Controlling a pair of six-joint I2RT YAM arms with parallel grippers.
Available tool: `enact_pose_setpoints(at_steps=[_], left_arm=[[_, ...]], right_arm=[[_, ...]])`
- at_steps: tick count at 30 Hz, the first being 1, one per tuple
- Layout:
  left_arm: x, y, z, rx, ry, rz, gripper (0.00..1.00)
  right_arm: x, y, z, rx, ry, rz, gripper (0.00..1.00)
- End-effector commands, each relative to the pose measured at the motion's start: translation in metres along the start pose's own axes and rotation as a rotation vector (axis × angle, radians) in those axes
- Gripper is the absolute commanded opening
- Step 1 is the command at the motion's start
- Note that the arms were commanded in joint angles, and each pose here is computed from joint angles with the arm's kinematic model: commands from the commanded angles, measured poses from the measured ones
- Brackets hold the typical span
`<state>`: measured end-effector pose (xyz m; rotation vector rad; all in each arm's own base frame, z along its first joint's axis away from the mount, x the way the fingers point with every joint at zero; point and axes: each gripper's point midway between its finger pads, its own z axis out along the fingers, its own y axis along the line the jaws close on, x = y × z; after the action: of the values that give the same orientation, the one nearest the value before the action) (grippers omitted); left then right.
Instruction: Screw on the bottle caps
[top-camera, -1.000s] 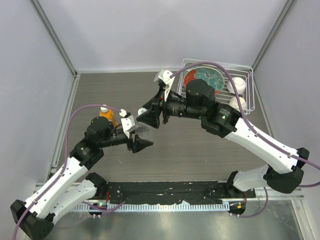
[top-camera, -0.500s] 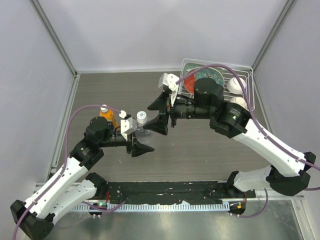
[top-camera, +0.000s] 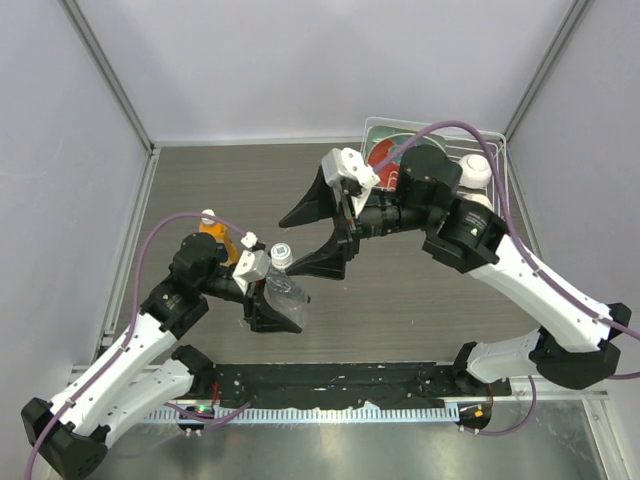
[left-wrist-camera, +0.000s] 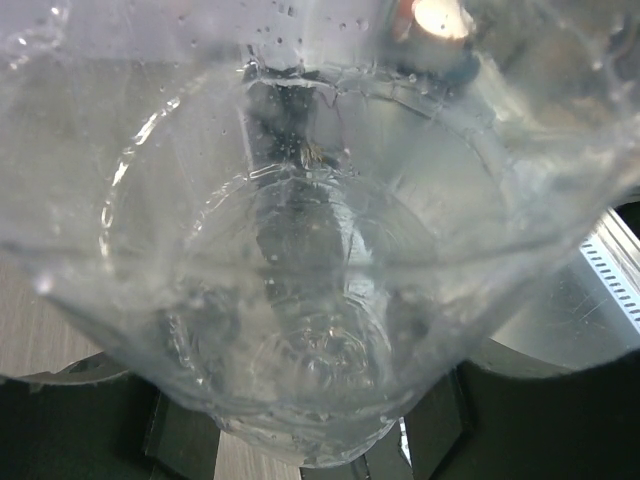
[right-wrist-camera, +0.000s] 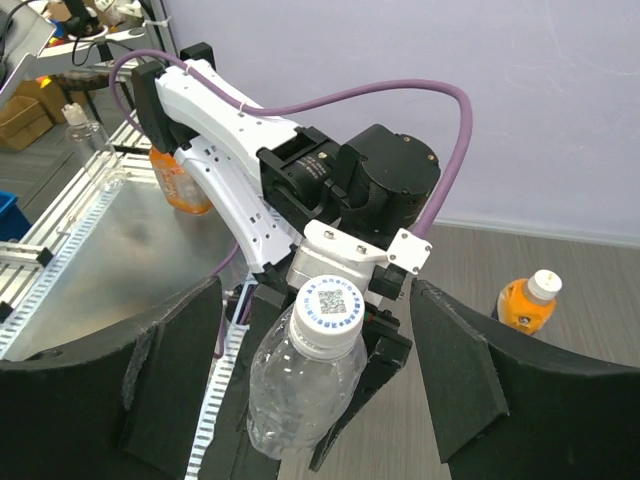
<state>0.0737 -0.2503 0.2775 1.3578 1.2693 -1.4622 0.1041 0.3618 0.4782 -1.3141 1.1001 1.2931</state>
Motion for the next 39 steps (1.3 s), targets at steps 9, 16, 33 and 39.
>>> enact_pose_setpoints(at_steps=[9,16,33,39], left_arm=[[-0.012,-0.006,0.001,0.04,-0.016,0.055,0.0],[-0.012,-0.003,0.0,0.016,-0.018,0.059,0.0],[-0.013,-0.003,0.0,0.016,-0.02,0.065,0.0],[-0.015,-0.004,0.0,0.014,-0.023,0.072,0.0]], right_arm=[[-0.016,0.016,0.017,-0.198,-0.065,0.001,0.65],[-0.008,0.016,0.022,-0.227,-0.05,0.051,0.48],[0.002,0.005,0.03,-0.21,-0.058,0.079,0.61],[0.006,0.005,0.03,-0.215,-0.055,0.094,0.6]])
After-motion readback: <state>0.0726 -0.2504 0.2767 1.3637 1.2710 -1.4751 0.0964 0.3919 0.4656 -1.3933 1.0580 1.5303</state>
